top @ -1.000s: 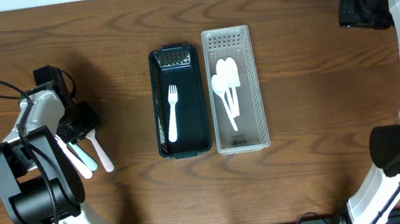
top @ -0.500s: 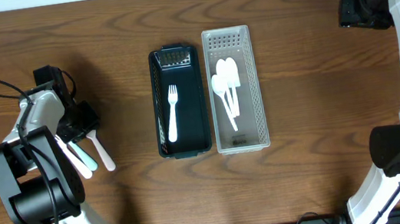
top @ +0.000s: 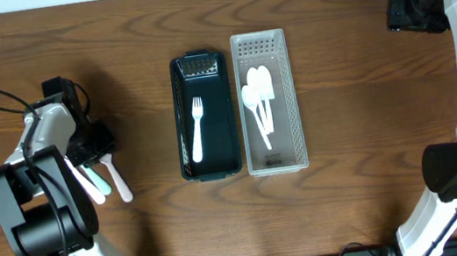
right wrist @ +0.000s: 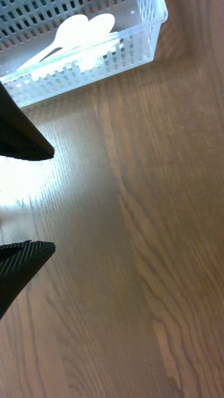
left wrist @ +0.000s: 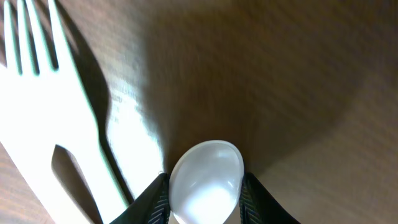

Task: Pack container
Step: 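Lift the spoon with left gripper, lower into black basket, release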

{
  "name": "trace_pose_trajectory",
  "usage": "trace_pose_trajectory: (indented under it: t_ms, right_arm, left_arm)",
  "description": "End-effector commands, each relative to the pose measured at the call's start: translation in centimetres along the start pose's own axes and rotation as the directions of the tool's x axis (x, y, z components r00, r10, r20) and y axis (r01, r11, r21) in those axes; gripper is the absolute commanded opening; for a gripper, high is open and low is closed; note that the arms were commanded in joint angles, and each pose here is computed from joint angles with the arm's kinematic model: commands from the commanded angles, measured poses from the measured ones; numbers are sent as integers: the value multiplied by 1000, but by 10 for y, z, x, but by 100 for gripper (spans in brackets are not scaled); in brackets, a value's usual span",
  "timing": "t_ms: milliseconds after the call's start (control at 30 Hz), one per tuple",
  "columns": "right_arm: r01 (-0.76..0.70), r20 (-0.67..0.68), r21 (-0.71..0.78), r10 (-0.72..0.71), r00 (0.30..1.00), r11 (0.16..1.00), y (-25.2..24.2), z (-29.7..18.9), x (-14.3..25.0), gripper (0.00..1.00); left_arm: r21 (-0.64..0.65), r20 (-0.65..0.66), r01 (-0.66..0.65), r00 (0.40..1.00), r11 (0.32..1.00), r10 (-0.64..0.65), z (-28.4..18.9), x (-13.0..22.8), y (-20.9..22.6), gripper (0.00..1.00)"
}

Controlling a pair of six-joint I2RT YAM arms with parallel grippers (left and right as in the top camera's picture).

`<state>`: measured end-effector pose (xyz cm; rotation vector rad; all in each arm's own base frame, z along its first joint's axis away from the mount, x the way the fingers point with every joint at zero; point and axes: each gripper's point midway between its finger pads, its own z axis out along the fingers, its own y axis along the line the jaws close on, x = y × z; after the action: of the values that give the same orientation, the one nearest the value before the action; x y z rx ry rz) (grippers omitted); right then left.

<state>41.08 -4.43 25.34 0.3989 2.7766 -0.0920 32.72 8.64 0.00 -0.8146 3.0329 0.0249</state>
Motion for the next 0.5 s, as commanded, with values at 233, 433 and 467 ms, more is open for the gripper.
trace_pose_trajectory:
  t_ms: [233, 433, 467]
  right_arm:
    - [0, 9, 13, 0, 1000, 1000, -3, 0, -2, 45]
    - [0, 11, 12, 0, 1000, 1000, -3, 0, -2, 45]
    - [0, 12, 12, 0, 1000, 1000, -3, 0, -3, 45]
  left_arm:
    - [-17, 61, -102, 993, 995, 103, -42, 12, -18, 27]
    - [-8, 96, -217, 971, 976, 217, -98, 22, -56, 26]
    - [-5, 111, -253, 961, 967, 252, -116, 25, -68, 25]
